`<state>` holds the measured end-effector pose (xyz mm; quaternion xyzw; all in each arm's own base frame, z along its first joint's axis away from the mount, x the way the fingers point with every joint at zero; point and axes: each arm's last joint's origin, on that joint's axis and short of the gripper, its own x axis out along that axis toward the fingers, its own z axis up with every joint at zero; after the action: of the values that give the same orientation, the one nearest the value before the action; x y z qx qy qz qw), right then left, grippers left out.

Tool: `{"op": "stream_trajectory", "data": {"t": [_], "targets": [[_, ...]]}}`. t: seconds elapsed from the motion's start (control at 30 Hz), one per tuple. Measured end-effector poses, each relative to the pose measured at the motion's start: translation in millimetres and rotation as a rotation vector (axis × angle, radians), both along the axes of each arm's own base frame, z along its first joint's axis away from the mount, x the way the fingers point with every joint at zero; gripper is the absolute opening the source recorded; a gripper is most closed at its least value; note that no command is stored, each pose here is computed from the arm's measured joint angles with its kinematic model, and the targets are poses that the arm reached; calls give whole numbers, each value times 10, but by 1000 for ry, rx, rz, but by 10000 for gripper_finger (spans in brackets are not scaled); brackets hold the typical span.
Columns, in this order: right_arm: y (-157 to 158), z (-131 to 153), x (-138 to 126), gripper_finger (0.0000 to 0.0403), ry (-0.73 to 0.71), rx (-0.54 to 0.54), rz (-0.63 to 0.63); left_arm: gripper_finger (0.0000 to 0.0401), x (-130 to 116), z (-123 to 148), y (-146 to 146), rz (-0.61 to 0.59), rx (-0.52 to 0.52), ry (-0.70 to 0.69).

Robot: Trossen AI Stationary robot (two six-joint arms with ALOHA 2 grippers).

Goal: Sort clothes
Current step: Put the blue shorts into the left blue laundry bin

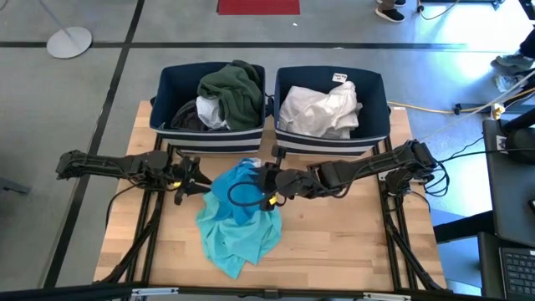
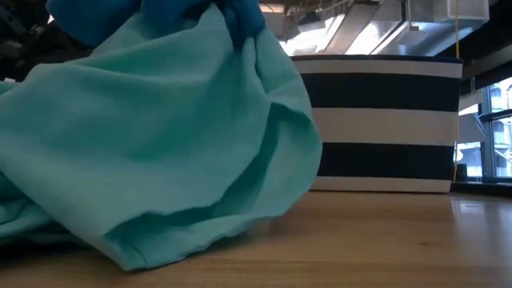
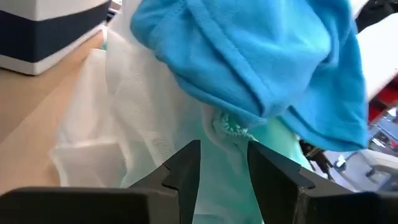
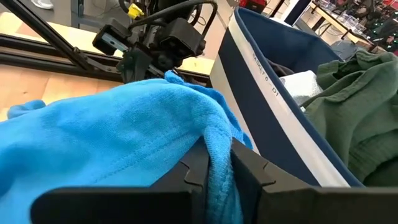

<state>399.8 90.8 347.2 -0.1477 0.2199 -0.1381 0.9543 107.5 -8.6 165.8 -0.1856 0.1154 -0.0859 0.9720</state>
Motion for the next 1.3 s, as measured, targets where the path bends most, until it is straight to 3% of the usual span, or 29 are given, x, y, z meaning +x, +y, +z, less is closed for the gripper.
{"op": "stream_trajectory", "data": {"t": [0.2,0.5,0.73,0.9,1.0,1.17,1.3], "targets": [[1,-1,0,43,1,2,3,125,-5,44,-35,-123,-27,-43],[2,-5,1,43,4,2,5,125,7,93,-6,-68,-50,-83],[1,-1,6,43,-3,3,5,125,17,-132,-21,-94,-79,-10],[-48,45,42,43,-50,4,10,124,30,-69,-22,-106,-41,-86],[-73,68,59,44,-76,14,13,102,33,-116,-17,-89,-20,-42],[-84,124,84,44,-139,26,13,18,47,-165,-3,-48,1,6],[-92,208,101,44,-215,-14,-17,10,52,-196,5,-20,12,38]]}}
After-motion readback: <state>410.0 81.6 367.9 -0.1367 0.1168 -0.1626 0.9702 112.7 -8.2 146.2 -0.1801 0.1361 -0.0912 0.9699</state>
